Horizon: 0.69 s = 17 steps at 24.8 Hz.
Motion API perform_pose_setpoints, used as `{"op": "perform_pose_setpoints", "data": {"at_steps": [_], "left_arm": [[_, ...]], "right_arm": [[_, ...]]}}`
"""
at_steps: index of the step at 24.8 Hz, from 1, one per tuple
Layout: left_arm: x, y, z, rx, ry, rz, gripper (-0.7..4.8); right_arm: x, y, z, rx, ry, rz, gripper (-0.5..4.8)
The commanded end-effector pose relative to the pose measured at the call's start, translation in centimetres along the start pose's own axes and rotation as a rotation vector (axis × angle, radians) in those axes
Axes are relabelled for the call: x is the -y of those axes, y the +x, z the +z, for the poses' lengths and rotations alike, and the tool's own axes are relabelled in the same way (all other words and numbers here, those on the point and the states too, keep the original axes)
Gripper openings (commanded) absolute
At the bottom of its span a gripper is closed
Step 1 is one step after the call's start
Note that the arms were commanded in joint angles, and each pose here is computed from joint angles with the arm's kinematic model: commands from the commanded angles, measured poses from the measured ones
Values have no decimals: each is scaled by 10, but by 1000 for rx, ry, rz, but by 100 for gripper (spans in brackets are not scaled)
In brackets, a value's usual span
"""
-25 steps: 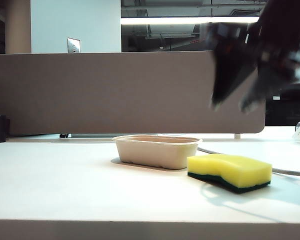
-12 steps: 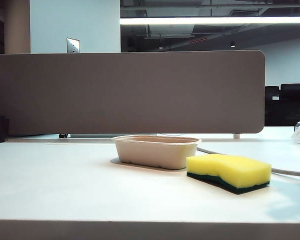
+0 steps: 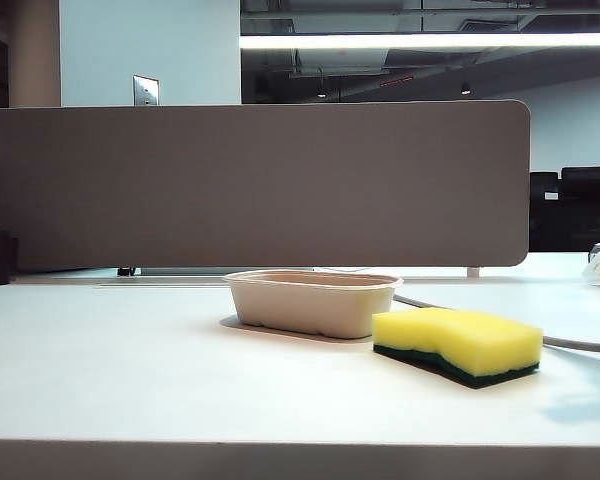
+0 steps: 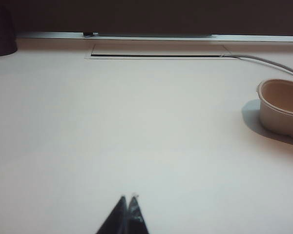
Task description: Take out the cleaning sponge from the paper lunch box and place it on the table.
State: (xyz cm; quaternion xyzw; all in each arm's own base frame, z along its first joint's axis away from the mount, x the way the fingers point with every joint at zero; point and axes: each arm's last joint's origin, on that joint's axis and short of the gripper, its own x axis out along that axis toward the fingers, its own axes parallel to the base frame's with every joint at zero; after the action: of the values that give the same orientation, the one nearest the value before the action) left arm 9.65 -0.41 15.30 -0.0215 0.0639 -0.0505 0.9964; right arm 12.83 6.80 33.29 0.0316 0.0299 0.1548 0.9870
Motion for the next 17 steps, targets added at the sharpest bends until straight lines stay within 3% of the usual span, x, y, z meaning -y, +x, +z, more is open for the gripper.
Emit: {"op": "perform_pose_setpoints", "data": {"at_steps": [1,11,17], "left_arm": [[0,0,1,12,2,-4,-5],[0,0,1,12,2,-4,-5],[0,0,1,12,2,-4,-5]], "right_arm": [[1,-1,-5,-66,-13,-12,-5],[2,-2,-15,-163,-35,-19,-5],[9,-13,-18,-131,-43,-64,-5]]}}
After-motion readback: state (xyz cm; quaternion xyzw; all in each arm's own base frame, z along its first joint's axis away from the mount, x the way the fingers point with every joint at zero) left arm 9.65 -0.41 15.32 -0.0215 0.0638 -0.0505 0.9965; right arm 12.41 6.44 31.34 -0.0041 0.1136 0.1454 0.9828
